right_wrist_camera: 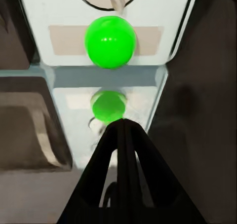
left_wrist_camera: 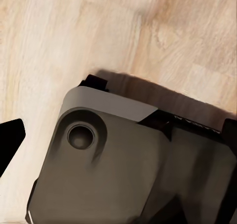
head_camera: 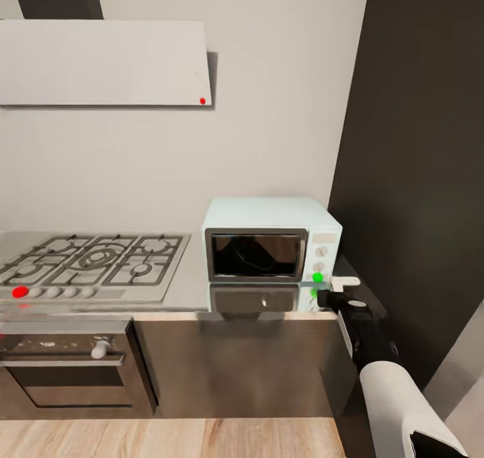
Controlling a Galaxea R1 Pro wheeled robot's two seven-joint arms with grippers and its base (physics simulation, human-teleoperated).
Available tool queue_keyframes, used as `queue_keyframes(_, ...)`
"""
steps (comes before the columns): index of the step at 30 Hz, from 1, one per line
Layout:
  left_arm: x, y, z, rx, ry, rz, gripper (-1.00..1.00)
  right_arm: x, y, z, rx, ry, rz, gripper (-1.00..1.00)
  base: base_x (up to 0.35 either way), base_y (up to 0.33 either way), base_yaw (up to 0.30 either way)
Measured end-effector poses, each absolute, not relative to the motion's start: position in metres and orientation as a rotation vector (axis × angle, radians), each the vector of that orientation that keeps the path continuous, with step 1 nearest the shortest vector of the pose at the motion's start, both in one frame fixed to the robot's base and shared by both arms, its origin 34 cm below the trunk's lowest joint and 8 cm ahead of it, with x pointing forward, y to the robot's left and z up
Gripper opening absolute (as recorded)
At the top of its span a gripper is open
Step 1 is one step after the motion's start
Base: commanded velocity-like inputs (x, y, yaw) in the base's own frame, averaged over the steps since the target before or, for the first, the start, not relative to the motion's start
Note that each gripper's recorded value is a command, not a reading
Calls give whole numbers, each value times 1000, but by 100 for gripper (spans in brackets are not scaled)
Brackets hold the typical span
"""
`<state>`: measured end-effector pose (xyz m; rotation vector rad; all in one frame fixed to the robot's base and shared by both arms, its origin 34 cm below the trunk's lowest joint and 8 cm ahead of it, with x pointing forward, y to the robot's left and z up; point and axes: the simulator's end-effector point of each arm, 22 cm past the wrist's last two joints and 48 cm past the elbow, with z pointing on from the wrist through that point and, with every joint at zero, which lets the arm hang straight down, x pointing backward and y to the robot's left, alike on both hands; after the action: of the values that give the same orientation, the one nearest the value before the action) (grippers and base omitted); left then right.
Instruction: In the kitchen, take the popcorn bag from the countertop, put it into the microwave, and heat it until the popcorn is cooked so the cooked popcorn ends up inside the bag.
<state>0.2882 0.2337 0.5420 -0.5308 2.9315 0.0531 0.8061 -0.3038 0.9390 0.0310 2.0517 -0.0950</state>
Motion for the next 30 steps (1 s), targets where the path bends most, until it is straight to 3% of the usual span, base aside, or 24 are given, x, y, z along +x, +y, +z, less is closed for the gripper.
queue_keyframes(12,288,232,542,-529,2932,49,100,775,-329,956,163,2242,-118,-100,-331,0,0)
queue_keyframes(17,288,232,542,-530,2932,50,100,718,-324,868,164,2405,-115,-100,-331,0,0)
queue_keyframes(25,288,234,542,-528,2931,51,100,529,-236,623,-40,2785,35,-100,-140,0,0)
queue_keyframes(29,288,260,542,-532,2924,100,100,313,-249,545,-40,2934,20,-100,-1,0,0)
queue_keyframes(30,288,266,542,-531,2922,110,100,293,-248,542,-39,2929,21,-100,0,0,0)
